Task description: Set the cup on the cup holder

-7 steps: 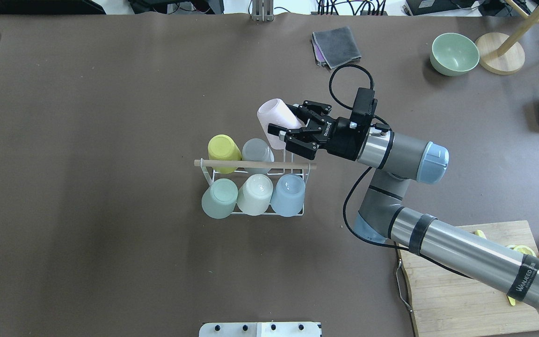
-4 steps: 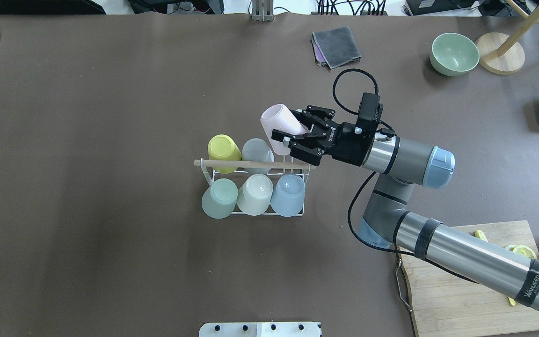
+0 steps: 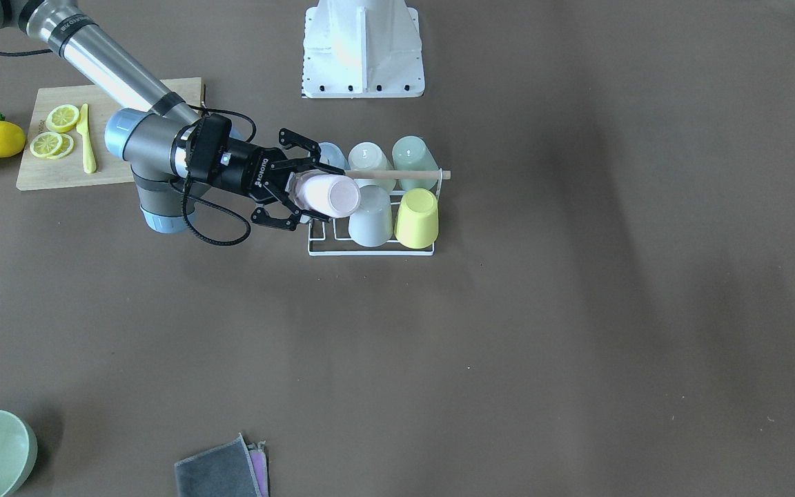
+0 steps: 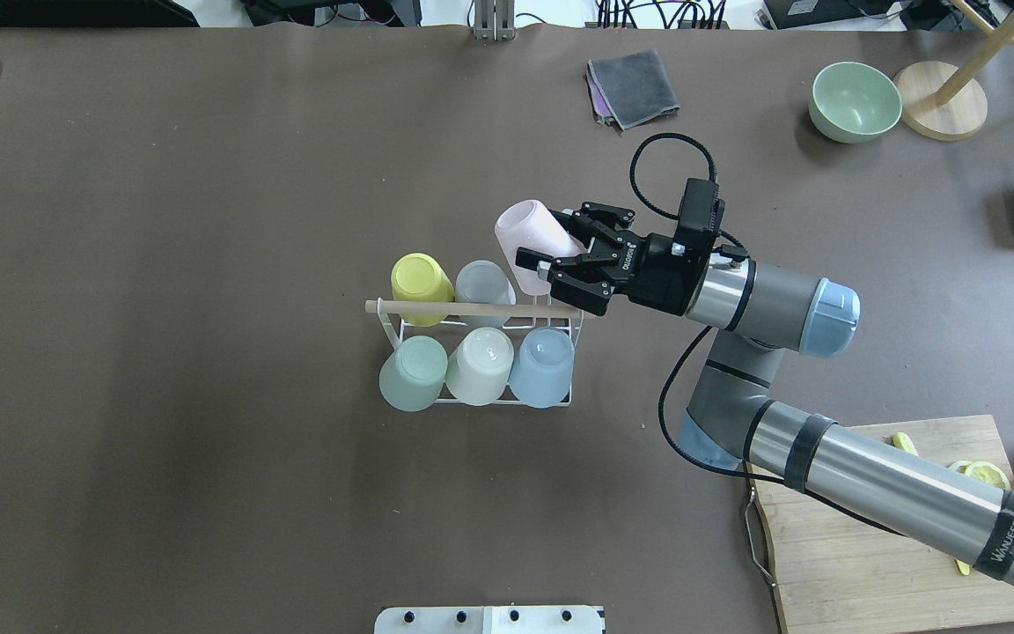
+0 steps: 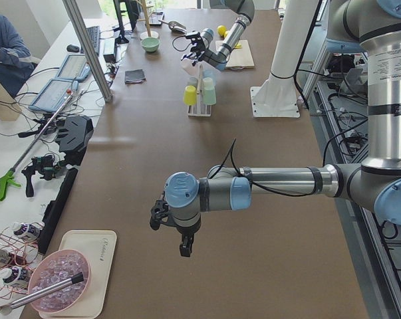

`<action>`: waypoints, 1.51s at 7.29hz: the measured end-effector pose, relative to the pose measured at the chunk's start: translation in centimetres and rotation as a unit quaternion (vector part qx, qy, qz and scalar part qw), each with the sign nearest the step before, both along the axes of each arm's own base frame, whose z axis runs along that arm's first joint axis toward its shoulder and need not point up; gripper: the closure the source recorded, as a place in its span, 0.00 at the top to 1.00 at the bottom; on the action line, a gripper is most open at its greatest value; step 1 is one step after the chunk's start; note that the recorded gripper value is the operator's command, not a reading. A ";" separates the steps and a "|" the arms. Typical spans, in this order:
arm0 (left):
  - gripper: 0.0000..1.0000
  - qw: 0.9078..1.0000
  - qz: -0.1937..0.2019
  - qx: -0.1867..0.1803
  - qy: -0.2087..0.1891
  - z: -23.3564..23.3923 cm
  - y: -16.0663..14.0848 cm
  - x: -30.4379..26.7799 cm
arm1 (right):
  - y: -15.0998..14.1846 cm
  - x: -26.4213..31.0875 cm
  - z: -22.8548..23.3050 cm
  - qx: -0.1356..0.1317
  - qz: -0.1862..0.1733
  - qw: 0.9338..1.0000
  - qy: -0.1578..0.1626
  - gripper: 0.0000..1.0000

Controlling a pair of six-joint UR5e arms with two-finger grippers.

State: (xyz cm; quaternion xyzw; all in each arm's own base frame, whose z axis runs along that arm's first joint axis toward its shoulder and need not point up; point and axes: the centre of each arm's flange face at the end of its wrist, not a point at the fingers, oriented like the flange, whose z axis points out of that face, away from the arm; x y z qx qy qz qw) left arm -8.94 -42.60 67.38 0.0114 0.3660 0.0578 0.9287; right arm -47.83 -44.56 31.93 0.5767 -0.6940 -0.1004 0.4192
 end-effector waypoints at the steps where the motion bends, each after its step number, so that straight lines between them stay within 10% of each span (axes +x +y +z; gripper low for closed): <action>1: 0.98 1.000 0.000 -0.001 0.000 0.1 0.0 0.0 | 0.0 0.0 0.1 0.000 0.000 1.000 0.001 0.00; 11: 0.98 1.000 -0.001 -0.008 -0.001 0.6 0.4 0.1 | 0.8 -0.5 1.1 -0.002 -0.006 1.000 0.008 0.11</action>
